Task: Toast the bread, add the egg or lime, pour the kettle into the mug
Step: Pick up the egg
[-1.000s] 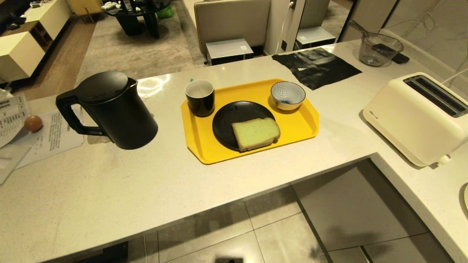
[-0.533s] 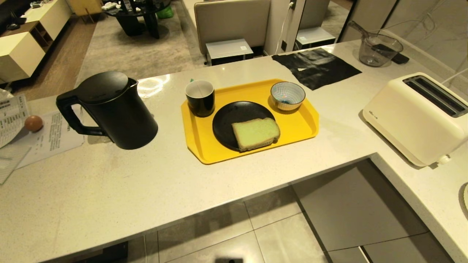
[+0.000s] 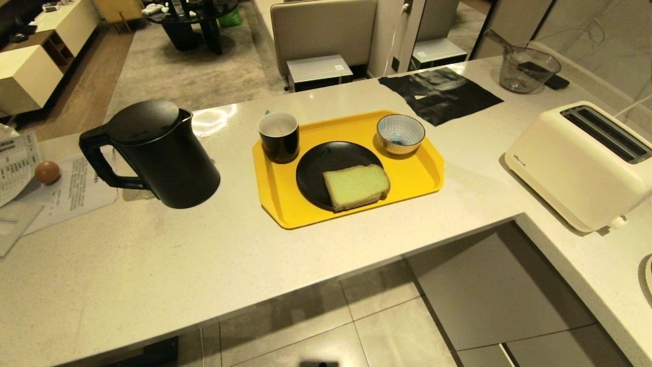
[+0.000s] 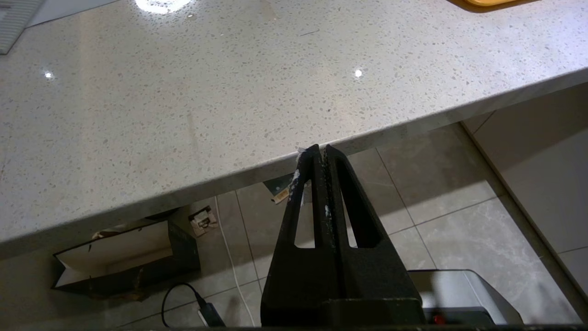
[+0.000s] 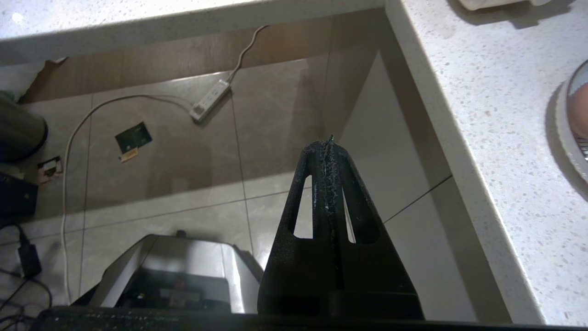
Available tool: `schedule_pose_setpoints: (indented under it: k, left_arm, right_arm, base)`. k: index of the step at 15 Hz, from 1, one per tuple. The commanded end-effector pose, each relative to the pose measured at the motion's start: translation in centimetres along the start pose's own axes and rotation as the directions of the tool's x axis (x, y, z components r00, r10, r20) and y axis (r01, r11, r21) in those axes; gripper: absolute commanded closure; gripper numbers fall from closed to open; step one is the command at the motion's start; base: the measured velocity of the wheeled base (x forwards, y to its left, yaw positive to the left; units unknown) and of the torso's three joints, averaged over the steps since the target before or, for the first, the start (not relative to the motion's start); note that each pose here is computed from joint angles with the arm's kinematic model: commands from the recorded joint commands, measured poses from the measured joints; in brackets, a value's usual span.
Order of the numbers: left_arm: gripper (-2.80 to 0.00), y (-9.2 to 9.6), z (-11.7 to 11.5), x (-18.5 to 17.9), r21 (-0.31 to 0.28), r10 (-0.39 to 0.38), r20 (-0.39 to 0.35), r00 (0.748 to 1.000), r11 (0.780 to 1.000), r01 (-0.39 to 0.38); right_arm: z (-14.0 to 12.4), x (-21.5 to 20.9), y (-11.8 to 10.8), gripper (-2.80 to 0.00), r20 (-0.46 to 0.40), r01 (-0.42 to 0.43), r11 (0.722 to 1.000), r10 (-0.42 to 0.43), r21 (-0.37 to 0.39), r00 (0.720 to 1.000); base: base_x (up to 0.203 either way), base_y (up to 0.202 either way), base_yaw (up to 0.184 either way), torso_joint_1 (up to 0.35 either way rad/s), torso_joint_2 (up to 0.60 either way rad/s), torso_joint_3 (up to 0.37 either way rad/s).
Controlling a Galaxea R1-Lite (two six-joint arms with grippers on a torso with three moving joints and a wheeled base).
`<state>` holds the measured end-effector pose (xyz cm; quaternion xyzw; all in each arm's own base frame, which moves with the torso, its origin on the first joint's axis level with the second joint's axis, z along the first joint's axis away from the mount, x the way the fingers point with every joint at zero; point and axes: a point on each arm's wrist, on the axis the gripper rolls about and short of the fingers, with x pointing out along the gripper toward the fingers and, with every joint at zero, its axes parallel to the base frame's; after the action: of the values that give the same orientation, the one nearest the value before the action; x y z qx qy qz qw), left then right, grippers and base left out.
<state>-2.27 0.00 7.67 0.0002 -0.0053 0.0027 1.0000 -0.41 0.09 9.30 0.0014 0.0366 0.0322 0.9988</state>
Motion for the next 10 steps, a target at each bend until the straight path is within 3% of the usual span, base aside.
schedule_pose_setpoints:
  k: [1, 4, 6, 10]
  left_arm:
    - [0.00, 0.0, 0.0, 0.0, 0.000, 0.001, 0.000, 1.000, 1.000, -0.001]
    - [0.00, 0.0, 0.0, 0.0, 0.000, 0.000, 0.000, 1.000, 1.000, 0.000]
    - [0.00, 0.0, 0.0, 0.0, 0.000, 0.001, 0.000, 1.000, 1.000, -0.001]
    - [0.00, 0.0, 0.0, 0.0, 0.000, 0.001, 0.000, 1.000, 1.000, -0.001]
  right_arm:
    - [-0.7, -0.7, 0.0, 0.00, 0.060, 0.015, 1.000, -0.015, -0.001, 0.998]
    - [-1.0, -1.4, 0.0, 0.00, 0.138, 0.033, 0.999, -0.031, -0.009, 0.990]
    - [-2.0, -1.5, 0.0, 0.00, 0.099, 0.070, 0.997, -0.067, -0.025, 0.993]
    - [-1.8, -1.5, -0.1, 0.00, 0.117, 0.078, 0.997, -0.075, -0.026, 0.990]
  base:
    - [0.000, 0.000, 0.000, 0.000, 0.00, 0.000]
    - [0.000, 0.000, 0.000, 0.000, 0.00, 0.000]
    - [0.000, 0.000, 0.000, 0.000, 0.00, 0.000]
    - [0.000, 0.000, 0.000, 0.000, 0.00, 0.000]
